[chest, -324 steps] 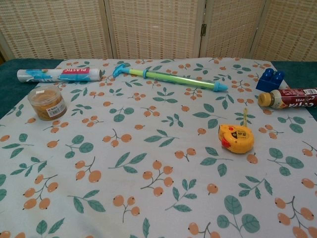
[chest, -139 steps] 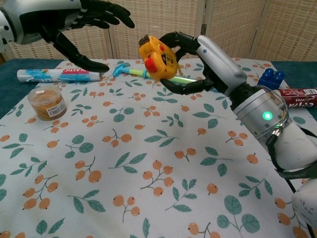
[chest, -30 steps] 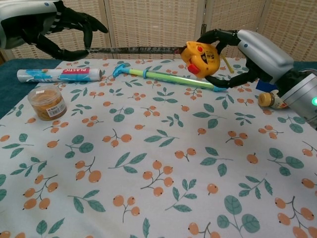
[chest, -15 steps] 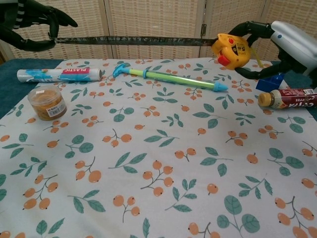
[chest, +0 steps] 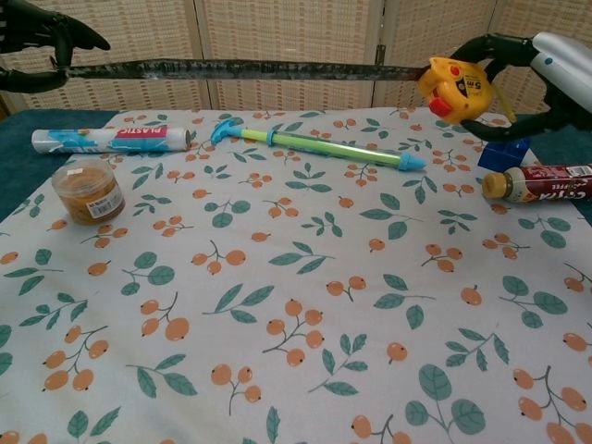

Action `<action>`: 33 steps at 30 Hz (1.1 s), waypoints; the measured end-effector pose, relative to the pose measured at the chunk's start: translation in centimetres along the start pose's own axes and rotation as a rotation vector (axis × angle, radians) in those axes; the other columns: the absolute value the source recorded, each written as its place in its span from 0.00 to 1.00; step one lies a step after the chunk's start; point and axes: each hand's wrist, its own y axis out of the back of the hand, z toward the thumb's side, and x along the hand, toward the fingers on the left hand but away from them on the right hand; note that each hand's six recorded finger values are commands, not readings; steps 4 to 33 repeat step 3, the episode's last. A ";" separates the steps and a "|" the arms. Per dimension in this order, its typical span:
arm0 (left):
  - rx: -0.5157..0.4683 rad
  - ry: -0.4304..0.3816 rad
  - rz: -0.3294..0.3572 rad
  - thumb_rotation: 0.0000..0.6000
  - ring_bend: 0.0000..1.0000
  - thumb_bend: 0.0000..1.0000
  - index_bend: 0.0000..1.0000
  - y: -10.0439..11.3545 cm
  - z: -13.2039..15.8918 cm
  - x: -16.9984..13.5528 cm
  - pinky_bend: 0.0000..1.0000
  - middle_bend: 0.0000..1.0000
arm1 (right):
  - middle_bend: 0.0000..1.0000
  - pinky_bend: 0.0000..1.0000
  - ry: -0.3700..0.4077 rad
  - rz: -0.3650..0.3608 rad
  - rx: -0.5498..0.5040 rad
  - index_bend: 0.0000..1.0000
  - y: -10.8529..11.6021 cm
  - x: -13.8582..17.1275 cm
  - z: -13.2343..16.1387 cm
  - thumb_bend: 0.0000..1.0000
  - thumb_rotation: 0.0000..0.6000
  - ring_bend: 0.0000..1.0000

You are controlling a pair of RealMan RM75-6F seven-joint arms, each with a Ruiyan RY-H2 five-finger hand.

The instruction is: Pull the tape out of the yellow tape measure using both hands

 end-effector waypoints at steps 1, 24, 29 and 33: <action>-0.001 0.001 0.002 1.00 0.15 0.58 0.68 0.0 -0.1 -0.1 0.00 0.24 | 0.53 0.15 0.000 -0.001 0.000 0.60 0.0 0.0 0.0 0.40 1.00 0.41; -0.004 -0.002 0.003 1.00 0.15 0.58 0.68 0.0 -0.1 -0.1 0.00 0.24 | 0.53 0.15 -0.001 -0.002 -0.002 0.60 0.1 0.1 0.0 0.40 1.00 0.41; -0.004 -0.002 0.003 1.00 0.15 0.58 0.68 0.0 -0.1 -0.1 0.00 0.24 | 0.53 0.15 -0.001 -0.002 -0.002 0.60 0.1 0.1 0.0 0.40 1.00 0.41; -0.004 -0.002 0.003 1.00 0.15 0.58 0.68 0.0 -0.1 -0.1 0.00 0.24 | 0.53 0.15 -0.001 -0.002 -0.002 0.60 0.1 0.1 0.0 0.40 1.00 0.41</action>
